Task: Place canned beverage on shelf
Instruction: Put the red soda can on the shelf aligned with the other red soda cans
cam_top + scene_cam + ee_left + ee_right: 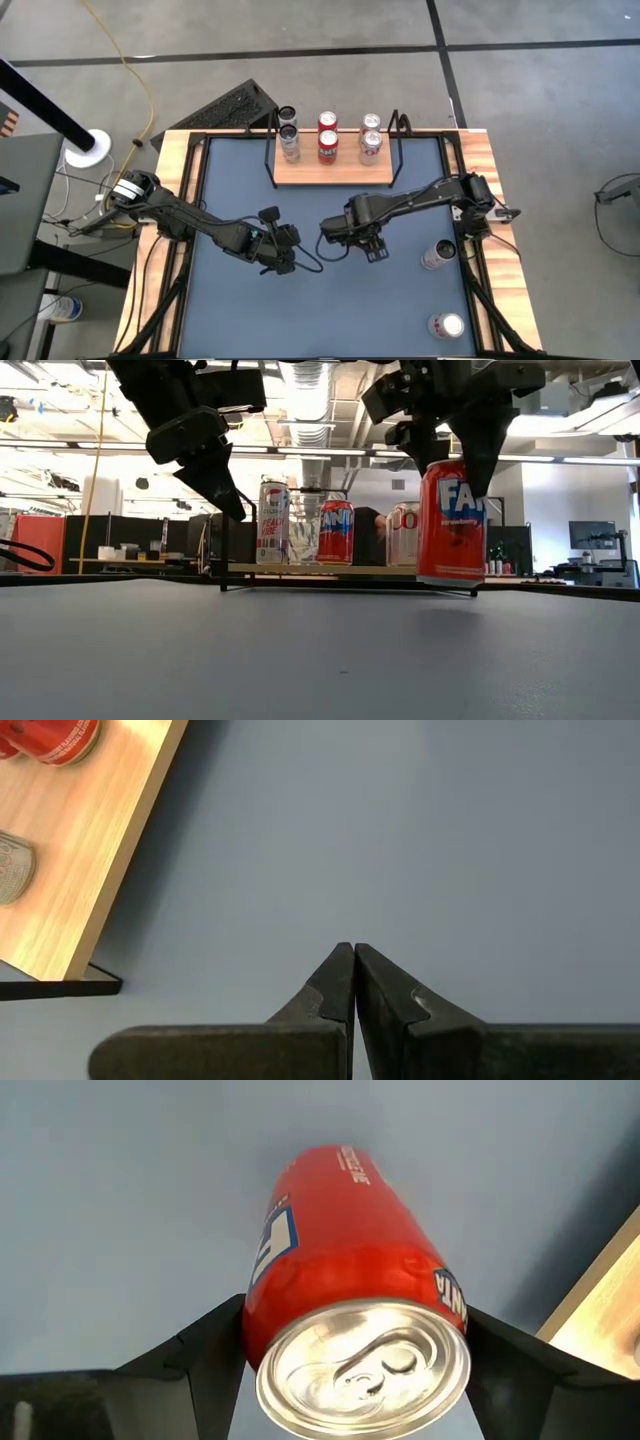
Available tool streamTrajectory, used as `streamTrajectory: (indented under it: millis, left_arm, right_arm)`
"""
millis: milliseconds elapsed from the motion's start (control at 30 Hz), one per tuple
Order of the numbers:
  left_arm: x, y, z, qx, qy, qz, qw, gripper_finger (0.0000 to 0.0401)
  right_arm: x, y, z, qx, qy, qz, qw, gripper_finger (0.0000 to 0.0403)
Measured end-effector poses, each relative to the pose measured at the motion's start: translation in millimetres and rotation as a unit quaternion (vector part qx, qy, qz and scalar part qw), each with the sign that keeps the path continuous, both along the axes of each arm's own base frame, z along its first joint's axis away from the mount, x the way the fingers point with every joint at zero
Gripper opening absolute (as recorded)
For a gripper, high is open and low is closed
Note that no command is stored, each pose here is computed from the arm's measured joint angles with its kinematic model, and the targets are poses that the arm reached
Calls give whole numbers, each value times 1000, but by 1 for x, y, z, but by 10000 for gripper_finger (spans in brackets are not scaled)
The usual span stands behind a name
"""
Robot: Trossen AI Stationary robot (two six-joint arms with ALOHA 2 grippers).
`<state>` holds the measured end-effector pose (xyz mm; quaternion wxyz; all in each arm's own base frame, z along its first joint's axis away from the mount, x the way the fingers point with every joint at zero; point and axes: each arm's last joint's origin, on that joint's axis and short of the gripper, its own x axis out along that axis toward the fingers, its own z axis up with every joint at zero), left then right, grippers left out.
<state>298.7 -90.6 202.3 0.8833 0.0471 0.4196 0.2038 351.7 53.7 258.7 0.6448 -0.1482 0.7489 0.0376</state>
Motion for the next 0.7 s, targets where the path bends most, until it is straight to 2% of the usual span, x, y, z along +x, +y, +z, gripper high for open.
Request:
streamTrajectory:
  millis: [700]
  left_arm:
    - [0, -1, 0, -19, 6, -9, 1000, 0]
  right_arm:
    - [2, -2, 0, 12, -11, -16, 1000, 316]
